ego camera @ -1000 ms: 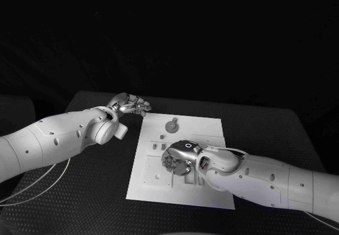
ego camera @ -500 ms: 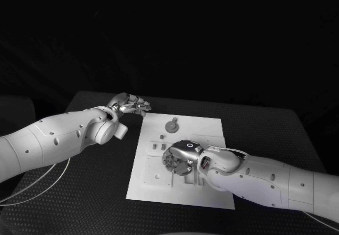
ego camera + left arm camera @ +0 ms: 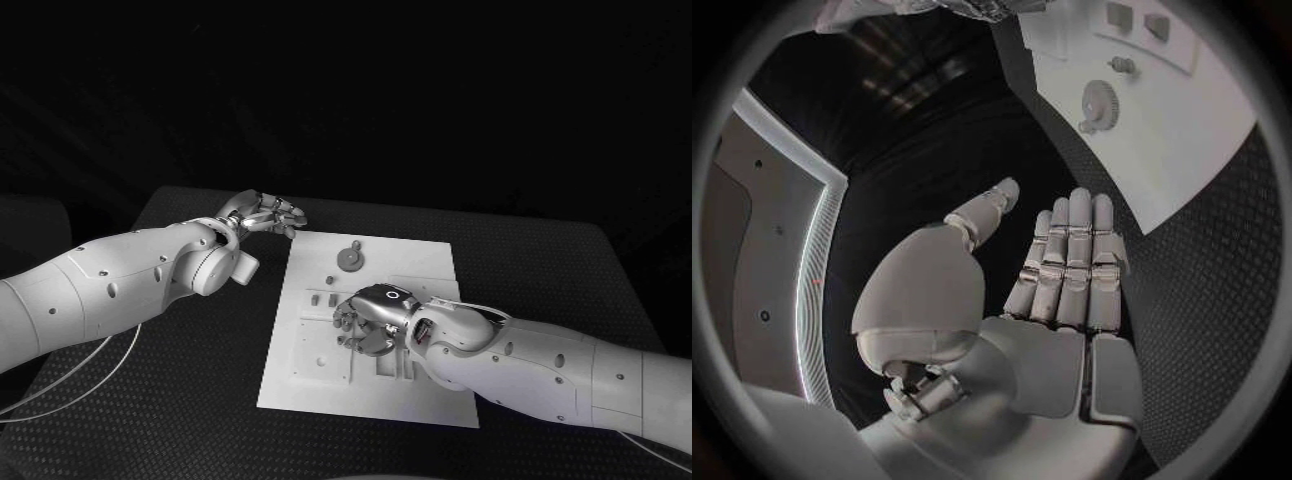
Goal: Assemble the parts on the task board
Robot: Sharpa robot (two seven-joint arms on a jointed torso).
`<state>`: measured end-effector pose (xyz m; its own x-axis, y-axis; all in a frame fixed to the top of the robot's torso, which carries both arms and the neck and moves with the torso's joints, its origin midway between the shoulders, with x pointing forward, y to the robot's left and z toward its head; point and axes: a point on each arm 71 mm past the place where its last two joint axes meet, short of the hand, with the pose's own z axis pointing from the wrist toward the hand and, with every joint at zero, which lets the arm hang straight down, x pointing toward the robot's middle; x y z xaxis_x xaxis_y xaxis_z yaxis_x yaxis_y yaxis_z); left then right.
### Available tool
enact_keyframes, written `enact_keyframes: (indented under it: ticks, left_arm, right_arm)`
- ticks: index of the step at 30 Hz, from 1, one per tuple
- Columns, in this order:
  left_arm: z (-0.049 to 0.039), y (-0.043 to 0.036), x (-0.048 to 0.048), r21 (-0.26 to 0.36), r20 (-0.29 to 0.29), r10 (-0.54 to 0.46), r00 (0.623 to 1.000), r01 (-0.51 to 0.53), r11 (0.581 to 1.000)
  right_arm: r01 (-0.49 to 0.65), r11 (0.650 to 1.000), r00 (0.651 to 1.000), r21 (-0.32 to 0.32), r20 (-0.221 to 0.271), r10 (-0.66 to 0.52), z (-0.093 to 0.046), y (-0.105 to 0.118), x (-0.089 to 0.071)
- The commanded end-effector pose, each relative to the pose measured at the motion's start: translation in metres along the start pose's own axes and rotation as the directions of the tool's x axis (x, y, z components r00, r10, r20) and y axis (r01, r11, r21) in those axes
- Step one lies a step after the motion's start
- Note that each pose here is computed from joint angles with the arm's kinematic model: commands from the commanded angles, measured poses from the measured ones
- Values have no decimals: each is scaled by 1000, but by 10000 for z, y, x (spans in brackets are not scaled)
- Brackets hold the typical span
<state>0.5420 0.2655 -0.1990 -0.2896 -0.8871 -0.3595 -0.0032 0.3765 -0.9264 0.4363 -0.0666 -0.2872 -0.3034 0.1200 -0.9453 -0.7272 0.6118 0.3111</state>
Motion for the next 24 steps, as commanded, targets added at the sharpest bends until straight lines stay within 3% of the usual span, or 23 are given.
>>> enact_keyframes:
  ticks: [1, 6, 13, 19, 24]
  left_arm:
    - [4, -26, 5, 11, -7, -6, 1000, 6, 1000]
    - [7, -26, 4, 12, -7, -6, 1000, 6, 1000]
    - [8, -24, -12, 16, -1, -5, 1000, 5, 1000]
    - [9, -25, -11, 16, 0, -6, 1000, 6, 1000]
    - [9, -25, -10, 17, 0, -6, 1000, 6, 1000]
  right_arm:
    - [-6, 1000, 999, 9, 36, 6, -25, -20, -30]
    - [-23, 1000, 998, 14, 58, 23, -83, -55, -119]
    - [-65, 997, 994, 44, 89, 61, -217, -193, -523]
    - [-64, 993, 997, 101, 59, 58, -378, -407, -912]
    - [-5, 987, 1000, 160, 3, 5, -503, -563, -1013]
